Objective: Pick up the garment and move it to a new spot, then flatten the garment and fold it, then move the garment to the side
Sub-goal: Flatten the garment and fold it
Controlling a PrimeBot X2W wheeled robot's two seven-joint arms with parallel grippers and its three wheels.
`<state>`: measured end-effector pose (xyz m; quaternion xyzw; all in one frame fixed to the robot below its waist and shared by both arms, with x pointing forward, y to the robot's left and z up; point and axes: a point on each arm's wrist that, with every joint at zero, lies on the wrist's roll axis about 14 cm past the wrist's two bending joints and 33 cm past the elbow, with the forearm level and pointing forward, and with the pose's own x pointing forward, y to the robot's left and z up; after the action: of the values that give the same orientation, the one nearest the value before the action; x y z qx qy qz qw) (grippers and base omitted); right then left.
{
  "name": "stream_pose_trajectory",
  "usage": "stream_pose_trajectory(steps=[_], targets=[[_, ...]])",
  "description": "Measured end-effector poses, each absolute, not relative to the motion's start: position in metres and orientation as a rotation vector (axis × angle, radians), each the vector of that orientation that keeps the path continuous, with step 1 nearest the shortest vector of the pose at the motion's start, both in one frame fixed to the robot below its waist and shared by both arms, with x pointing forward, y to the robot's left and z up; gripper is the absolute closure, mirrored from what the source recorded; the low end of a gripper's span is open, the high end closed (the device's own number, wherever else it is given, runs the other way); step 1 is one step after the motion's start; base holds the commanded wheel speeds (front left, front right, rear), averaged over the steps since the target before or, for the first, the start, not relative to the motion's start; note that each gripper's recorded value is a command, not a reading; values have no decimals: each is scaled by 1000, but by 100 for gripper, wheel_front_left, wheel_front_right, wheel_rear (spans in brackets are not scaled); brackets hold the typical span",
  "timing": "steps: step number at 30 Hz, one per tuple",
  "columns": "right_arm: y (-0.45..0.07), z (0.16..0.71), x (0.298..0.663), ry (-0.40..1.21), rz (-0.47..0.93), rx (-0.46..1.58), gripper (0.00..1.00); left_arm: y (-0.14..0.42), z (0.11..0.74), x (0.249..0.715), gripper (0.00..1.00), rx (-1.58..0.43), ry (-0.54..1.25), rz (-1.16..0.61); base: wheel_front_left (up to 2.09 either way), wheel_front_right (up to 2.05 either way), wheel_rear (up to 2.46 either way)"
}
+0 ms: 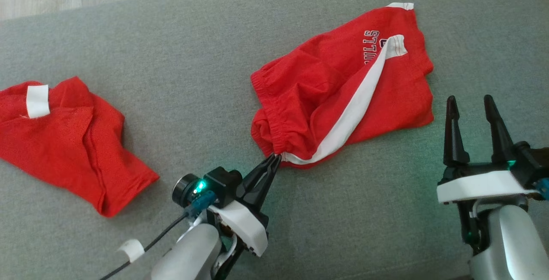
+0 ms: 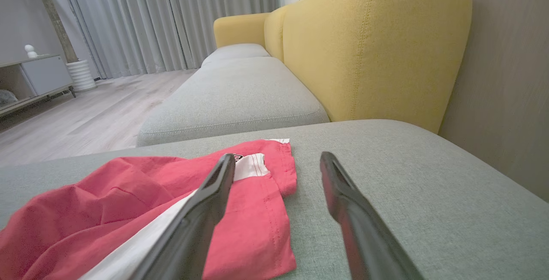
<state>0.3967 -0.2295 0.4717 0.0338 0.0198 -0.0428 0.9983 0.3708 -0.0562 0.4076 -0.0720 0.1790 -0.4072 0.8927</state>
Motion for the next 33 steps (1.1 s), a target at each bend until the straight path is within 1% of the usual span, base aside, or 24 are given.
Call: stream_pose_trajectory(steps=[7, 15, 20, 26, 33], targets=[[-233, 468, 398, 50, -95, 61, 0, -50, 417, 379, 100, -165, 324, -828, 0, 0, 0], [-224, 467, 403, 70, -67, 55, 0, -37, 430, 387, 100, -173, 264, -785, 0, 0, 0], [-216, 467, 413, 95, -36, 18, 0, -20, 438, 400, 100, -164, 221, -710, 0, 0, 0], [-209, 460, 438, 176, -9, -7, 0, -7, 436, 409, 100, -156, 207, -658, 0, 0, 0], [-212, 454, 490, 297, 25, -151, 0, -3, 431, 417, 100, -146, 209, -648, 0, 0, 0]])
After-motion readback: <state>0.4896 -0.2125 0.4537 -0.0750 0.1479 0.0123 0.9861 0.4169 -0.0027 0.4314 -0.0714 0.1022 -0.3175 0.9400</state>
